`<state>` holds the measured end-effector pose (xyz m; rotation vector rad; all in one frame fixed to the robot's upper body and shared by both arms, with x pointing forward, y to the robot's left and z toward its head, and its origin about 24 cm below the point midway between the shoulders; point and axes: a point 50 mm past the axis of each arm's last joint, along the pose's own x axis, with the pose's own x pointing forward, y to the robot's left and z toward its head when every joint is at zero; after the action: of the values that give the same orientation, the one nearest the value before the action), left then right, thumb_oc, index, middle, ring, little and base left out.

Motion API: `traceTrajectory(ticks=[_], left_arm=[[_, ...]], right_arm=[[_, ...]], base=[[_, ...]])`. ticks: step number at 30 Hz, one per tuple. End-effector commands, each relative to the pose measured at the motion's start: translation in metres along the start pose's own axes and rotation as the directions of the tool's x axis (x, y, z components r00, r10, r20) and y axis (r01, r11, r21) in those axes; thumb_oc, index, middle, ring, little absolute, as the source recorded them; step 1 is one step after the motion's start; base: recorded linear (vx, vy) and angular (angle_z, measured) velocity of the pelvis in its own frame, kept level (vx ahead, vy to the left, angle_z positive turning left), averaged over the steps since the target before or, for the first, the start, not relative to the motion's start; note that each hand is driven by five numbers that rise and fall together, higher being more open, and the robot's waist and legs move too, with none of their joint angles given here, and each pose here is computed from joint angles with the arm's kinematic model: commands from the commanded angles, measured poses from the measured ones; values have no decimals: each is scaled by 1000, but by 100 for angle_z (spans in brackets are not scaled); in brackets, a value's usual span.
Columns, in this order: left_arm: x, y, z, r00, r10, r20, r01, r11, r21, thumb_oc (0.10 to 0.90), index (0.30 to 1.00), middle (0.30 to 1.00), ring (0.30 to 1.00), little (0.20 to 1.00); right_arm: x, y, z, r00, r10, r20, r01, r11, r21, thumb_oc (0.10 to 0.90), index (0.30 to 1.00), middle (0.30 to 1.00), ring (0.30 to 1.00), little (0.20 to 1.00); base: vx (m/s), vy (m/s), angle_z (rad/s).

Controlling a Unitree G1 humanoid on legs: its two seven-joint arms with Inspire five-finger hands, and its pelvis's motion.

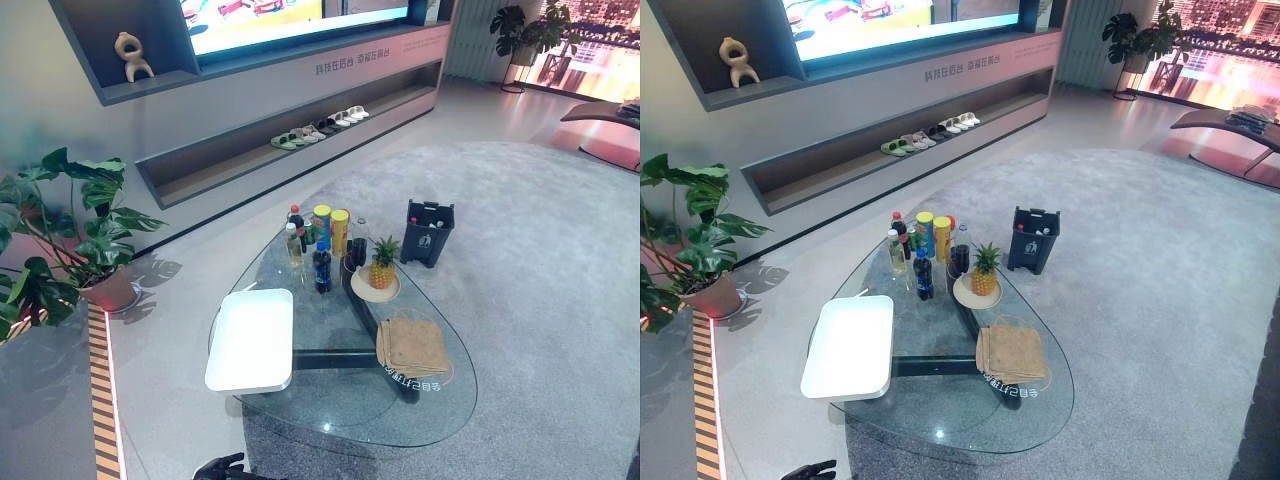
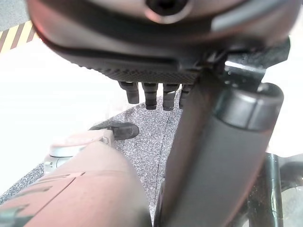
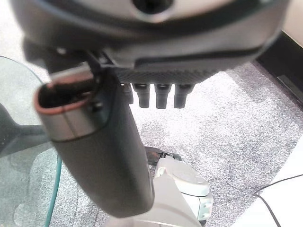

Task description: Wipe the table with a cloth and put it in the basket.

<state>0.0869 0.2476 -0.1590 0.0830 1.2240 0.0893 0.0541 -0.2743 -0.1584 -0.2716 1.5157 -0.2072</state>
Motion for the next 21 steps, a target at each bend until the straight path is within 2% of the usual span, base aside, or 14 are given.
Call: traceTrajectory(ticks=[1,5,8,14,18,21], left_arm=[[1,14,23,996,59,70,-55,997,-51,800,900,900,900,900],[1,15,42,989,73,128,-63,995,-83,800,900,900,900,900],[1,14,75,971,84,223,-58,991,-118,800,900,900,900,900],[-7,31,118,927,117,355,-48,979,-199,800,900,900,900,900],[-12,35,140,899,129,418,-38,975,-218,800,900,900,900,900],[-20,34,171,861,131,492,-21,975,-222,800,900,900,900,900]], right_arm=[[-2,-14,11,999,-39,12,39,999,16,800,900,900,900,900],[-5,-21,35,996,-68,64,66,997,43,800,900,900,900,900],[-12,-30,68,983,-110,150,98,991,86,800,900,900,900,900],[-24,-50,102,954,-174,246,140,979,149,800,900,900,900,900],[-34,-63,124,932,-200,303,146,970,192,800,900,900,900,900],[-51,-74,158,894,-229,384,141,960,242,800,900,900,900,900]], base=[[0,0,0],[-127,10,-7],[-290,0,-8],[-140,-27,-5],[-115,-10,-4],[-212,4,-2]])
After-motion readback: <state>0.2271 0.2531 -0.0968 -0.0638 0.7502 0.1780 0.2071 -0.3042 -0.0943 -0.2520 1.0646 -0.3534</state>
